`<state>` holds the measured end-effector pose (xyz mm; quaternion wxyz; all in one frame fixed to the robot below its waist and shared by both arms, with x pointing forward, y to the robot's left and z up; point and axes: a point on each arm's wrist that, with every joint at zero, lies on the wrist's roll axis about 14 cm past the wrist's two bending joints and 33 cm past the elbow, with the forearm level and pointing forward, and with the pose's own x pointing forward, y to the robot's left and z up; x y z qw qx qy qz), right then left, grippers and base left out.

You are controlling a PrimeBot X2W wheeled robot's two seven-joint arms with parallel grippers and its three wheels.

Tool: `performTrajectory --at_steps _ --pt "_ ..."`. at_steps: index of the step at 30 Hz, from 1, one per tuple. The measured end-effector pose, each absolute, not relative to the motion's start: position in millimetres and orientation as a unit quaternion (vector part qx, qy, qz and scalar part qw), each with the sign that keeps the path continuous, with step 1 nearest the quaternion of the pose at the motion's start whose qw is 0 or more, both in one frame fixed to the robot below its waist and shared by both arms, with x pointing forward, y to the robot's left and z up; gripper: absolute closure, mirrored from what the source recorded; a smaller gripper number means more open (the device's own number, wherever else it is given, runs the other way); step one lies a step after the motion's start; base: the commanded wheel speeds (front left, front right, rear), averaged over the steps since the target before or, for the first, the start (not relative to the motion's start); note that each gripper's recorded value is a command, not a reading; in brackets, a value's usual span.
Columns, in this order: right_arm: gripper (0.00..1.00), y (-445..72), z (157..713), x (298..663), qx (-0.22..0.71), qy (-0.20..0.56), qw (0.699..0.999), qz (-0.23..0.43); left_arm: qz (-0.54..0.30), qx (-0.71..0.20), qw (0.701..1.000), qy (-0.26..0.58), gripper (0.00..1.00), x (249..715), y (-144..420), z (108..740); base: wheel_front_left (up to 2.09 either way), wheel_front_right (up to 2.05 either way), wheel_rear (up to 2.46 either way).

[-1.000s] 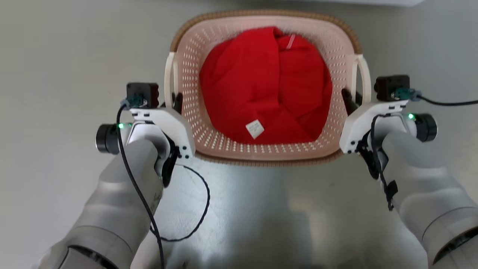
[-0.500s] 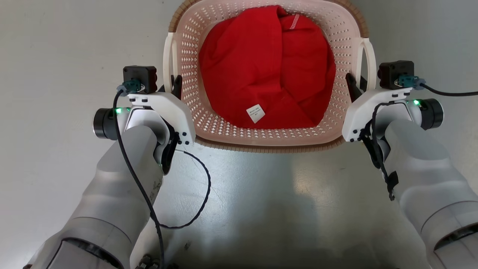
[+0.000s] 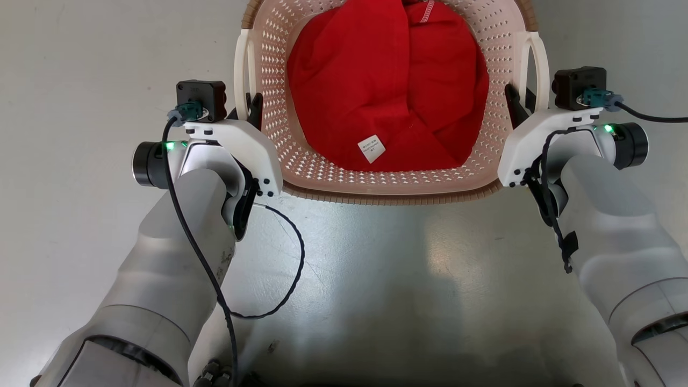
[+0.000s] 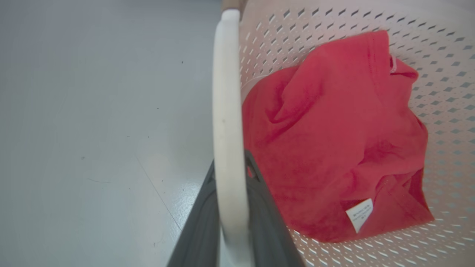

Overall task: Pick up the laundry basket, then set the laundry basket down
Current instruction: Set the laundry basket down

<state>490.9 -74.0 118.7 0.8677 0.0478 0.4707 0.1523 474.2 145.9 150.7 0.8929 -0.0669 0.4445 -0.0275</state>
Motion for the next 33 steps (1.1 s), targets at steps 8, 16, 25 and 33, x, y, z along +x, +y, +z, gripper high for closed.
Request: performTrajectory --at_steps 8,16,25,33 --pt "0.71 -75.7 118.5 491.9 0.046 0.467 0.87 0.153 -0.033 -0.061 0.894 0.442 1.0 477.5 144.4 150.5 0.0 0.0 0.0" --pt "0.0 -73.3 118.0 489.6 0.047 0.468 0.868 0.158 -0.041 -0.059 0.899 0.432 0.0 485.1 140.1 153.4 0.0 0.0 0.0" --pt "0.0 -75.2 133.2 497.0 0.04 0.455 0.875 0.16 -0.04 -0.056 0.907 0.416 0.0 494.1 141.0 167.7 0.0 0.0 0.0" --pt "0.0 -82.1 165.8 512.6 0.038 0.422 0.893 0.152 -0.033 -0.063 0.918 0.39 0.0 500.3 143.6 192.4 0.0 0.0 0.0"
